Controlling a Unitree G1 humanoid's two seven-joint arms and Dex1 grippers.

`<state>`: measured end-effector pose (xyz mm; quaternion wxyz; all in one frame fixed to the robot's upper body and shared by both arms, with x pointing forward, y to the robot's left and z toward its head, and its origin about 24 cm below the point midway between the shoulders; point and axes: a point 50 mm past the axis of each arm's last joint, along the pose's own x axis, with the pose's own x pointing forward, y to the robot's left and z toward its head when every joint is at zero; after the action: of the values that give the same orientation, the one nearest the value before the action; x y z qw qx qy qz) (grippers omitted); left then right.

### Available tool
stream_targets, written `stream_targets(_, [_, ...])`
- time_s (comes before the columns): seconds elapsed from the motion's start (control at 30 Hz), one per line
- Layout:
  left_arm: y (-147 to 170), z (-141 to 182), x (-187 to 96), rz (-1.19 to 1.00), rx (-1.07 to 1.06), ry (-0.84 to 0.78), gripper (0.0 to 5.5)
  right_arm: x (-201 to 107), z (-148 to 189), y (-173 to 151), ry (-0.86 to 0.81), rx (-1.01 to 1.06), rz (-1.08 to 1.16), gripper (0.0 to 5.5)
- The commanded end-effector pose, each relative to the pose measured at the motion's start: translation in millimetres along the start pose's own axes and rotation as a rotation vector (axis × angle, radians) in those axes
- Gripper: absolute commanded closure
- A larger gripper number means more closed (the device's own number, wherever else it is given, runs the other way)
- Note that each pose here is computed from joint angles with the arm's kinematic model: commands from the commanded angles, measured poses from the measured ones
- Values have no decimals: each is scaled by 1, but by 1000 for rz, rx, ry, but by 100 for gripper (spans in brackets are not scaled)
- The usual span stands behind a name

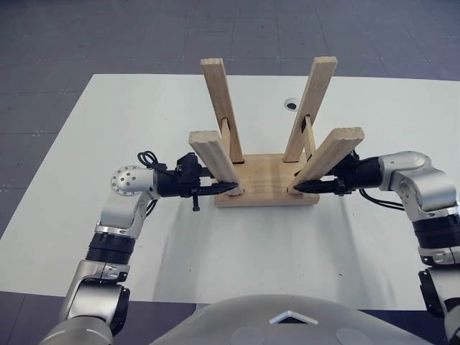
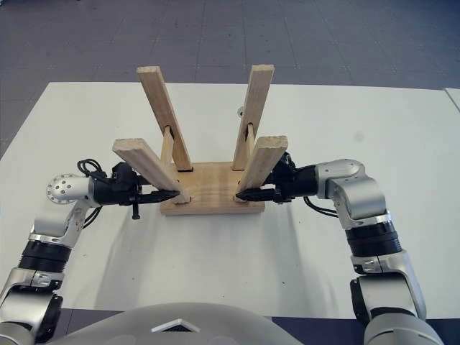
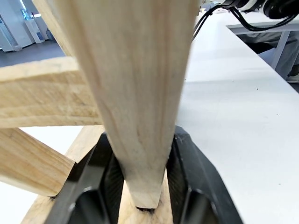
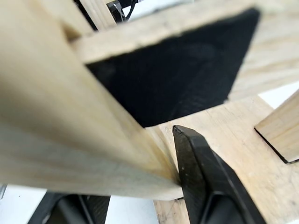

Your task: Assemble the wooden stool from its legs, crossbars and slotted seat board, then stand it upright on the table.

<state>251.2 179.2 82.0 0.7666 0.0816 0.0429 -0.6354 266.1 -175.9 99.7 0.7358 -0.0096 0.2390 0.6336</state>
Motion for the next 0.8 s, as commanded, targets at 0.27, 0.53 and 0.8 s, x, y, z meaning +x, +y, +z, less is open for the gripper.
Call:
stream_targets(0.27, [-1,16,-1,78,-357,96,434,8,12,33,55,228,163,368])
stream_targets(0.53, [-5,60,-4,-77,-649,-85,434,-4,55,41,-99,429,253,368])
stream_targets(0.8, [13,61,-10,17,-734,-117,434,-4,50,26,-100,583,158,368])
